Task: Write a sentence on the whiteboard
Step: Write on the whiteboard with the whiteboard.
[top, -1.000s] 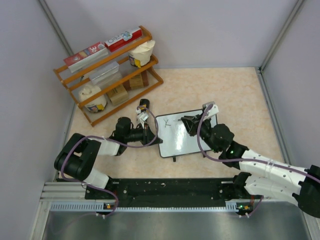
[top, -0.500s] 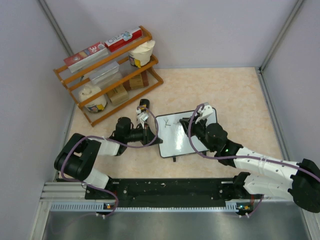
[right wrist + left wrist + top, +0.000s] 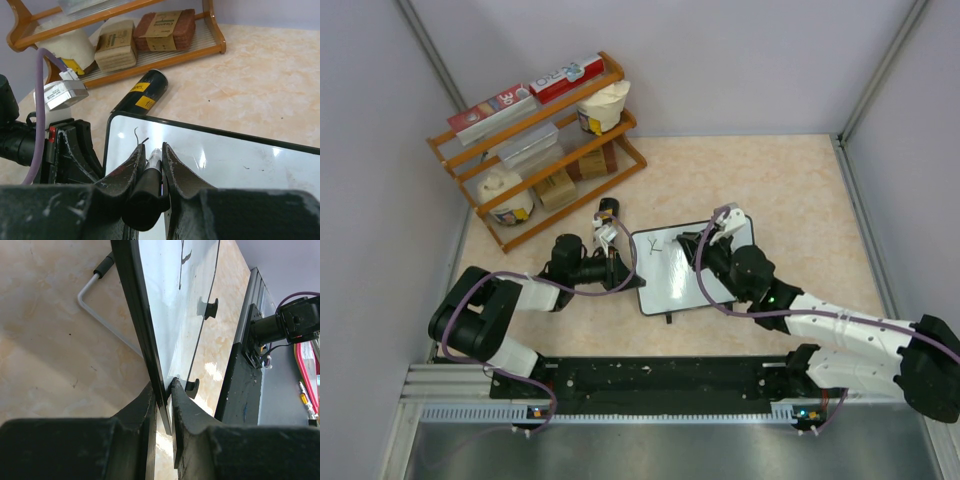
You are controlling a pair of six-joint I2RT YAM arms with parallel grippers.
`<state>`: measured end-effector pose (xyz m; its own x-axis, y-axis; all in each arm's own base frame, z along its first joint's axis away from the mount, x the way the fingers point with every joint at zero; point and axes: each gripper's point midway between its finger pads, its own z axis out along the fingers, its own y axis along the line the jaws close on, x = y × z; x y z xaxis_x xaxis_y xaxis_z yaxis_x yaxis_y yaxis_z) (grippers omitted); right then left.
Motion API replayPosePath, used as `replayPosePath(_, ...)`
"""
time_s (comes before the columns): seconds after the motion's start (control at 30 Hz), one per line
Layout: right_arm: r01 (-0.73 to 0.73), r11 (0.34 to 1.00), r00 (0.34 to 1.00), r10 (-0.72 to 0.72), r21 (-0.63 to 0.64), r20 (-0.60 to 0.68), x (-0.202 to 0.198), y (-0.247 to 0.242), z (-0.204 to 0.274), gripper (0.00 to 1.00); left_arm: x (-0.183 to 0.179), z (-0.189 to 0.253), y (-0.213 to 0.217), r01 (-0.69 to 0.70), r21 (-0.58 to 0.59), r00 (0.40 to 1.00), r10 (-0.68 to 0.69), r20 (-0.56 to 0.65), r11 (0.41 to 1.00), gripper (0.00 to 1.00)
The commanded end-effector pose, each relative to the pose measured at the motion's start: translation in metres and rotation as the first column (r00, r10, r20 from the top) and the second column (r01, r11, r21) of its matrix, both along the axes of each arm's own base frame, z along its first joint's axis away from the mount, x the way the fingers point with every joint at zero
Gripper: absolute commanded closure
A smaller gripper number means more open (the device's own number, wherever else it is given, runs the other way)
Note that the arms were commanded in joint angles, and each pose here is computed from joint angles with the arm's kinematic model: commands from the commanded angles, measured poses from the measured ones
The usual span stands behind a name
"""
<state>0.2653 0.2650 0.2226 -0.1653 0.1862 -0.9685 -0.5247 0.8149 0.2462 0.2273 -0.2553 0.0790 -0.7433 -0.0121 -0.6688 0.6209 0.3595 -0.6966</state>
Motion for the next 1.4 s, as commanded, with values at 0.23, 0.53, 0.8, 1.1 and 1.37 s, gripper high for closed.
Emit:
replayPosePath(0.23, 0.02, 0.999, 0.999, -0.021, 0.044, 0.026, 0.007, 0.008, 0.016, 1.0, -0.008, -0.021, 0.001, 0.016, 0.064, 1.0, -0.014, -0.023, 0.998, 1.0)
replayPosePath(0.53, 0.013, 1.0, 1.0, -0.013, 0.025, 0.002, 0.0, 0.001, 0.003, 1.0, -0.008, -0.021, 0.0, 0.016, 0.066, 1.0, -0.015, -0.023, 0.998, 1.0)
replayPosePath(0.8, -0.011, 1.0, 1.0, 0.011, 0.016, -0.02, -0.006, 0.001, -0.009, 1.0, -0.008, -0.022, 0.0, 0.017, 0.069, 1.0, -0.016, -0.024, 0.997, 1.0)
replayPosePath(1.1, -0.031, 0.999, 0.999, 0.032, 0.009, -0.04, -0.012, 0.0, -0.018, 1.0, -0.007, -0.023, -0.001, 0.018, 0.071, 1.0, -0.017, -0.024, 0.997, 1.0)
replayPosePath(1.37, -0.036, 0.998, 0.999, 0.036, 0.054, -0.002, -0.012, 0.0, 0.006, 1.0, -0.008, -0.024, -0.001, 0.019, 0.075, 0.999, -0.017, -0.028, 0.997, 1.0)
